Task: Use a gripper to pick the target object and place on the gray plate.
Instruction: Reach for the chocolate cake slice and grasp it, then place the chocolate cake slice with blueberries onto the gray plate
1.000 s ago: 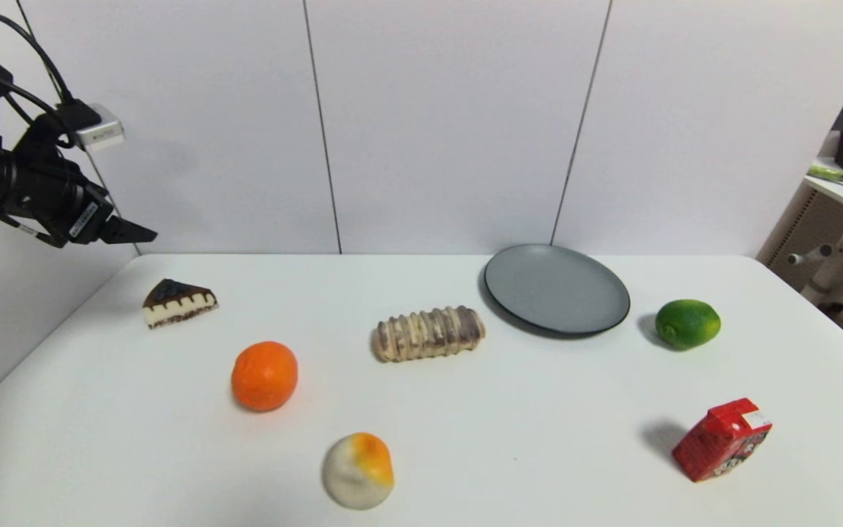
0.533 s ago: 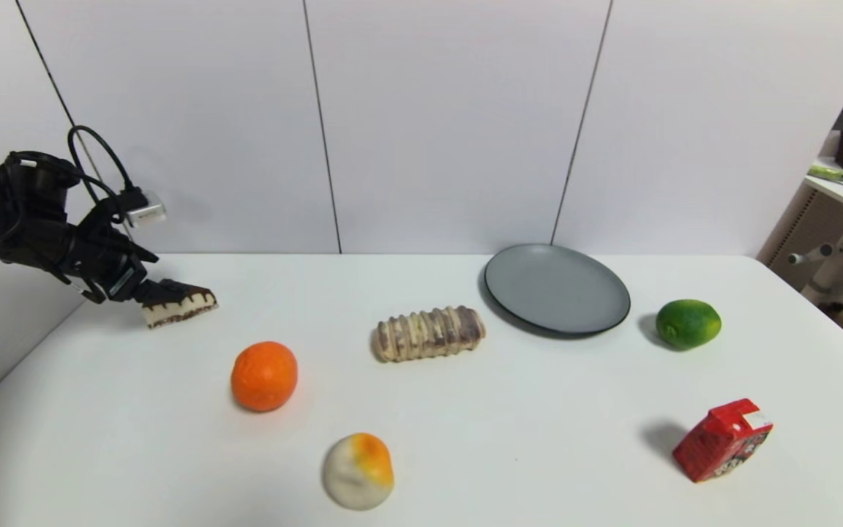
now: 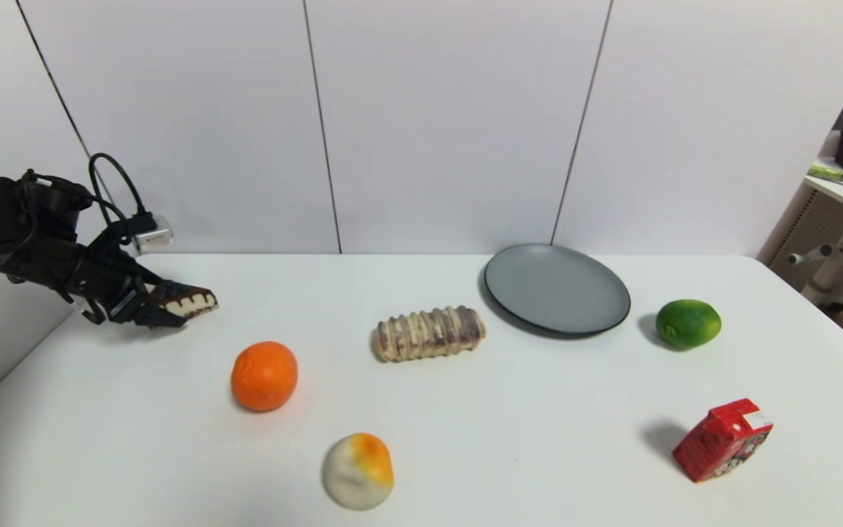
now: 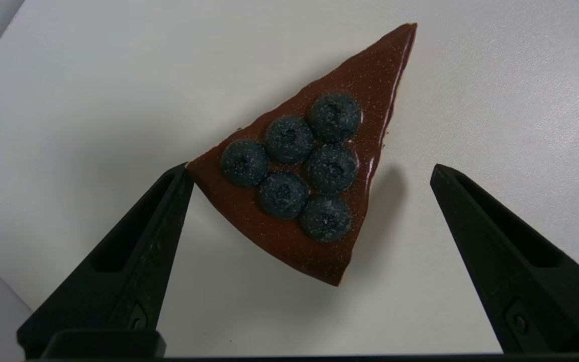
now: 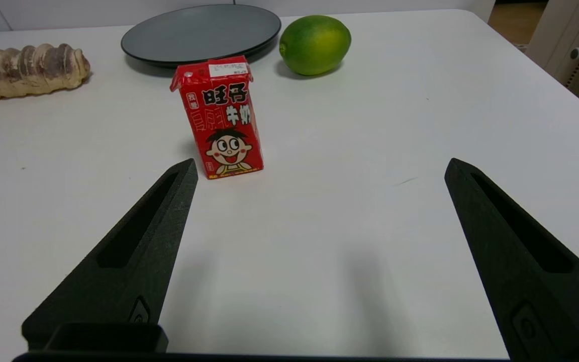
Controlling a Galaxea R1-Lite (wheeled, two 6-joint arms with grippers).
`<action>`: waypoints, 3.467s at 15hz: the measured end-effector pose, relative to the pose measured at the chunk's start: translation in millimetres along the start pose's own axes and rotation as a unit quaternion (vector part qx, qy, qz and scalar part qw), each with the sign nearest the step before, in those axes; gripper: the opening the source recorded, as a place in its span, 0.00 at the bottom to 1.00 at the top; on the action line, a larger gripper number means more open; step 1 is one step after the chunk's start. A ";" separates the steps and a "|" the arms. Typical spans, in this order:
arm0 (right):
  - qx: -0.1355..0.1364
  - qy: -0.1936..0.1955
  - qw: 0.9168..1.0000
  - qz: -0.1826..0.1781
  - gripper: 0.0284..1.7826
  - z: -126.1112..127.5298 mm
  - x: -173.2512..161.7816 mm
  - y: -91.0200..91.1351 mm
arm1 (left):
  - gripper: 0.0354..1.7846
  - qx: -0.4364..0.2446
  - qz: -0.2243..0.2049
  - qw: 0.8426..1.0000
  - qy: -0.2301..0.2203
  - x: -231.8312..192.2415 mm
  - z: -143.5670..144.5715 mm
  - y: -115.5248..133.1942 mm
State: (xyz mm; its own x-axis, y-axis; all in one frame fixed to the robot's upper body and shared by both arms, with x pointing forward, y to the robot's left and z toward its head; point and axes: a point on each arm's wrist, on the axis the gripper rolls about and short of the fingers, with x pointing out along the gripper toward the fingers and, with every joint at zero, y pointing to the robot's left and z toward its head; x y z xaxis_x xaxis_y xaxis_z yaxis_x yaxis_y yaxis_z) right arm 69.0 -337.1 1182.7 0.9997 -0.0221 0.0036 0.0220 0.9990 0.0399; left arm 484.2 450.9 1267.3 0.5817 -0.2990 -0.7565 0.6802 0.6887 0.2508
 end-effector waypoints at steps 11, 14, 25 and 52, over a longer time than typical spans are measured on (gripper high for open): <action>0.000 0.000 1.000 0.000 0.95 0.0 0.0 0.0 | 0.50 -0.002 -0.002 1.000 0.001 9.2 -3.0 3.7; 0.000 0.000 1.000 0.000 0.95 0.0 0.0 0.0 | 0.42 -0.001 0.000 1.000 -0.001 8.8 -2.0 4.8; 0.000 0.000 1.000 0.000 0.95 0.0 0.0 0.0 | 0.42 0.034 -0.014 0.996 -0.078 -16.9 65.5 -29.0; 0.000 0.000 1.000 0.000 0.95 0.0 0.0 0.0 | 0.41 0.149 -0.127 0.877 -0.439 163.3 295.5 -298.8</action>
State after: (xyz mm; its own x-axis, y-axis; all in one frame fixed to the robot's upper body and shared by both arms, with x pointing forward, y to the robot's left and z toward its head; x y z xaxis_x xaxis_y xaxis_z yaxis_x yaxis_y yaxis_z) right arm 69.0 -337.1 1182.7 0.9998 -0.0217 0.0036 0.0215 0.9990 0.0399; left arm 507.7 1.1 1247.4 0.4239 -0.9016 -0.0866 0.8479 0.3614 0.3878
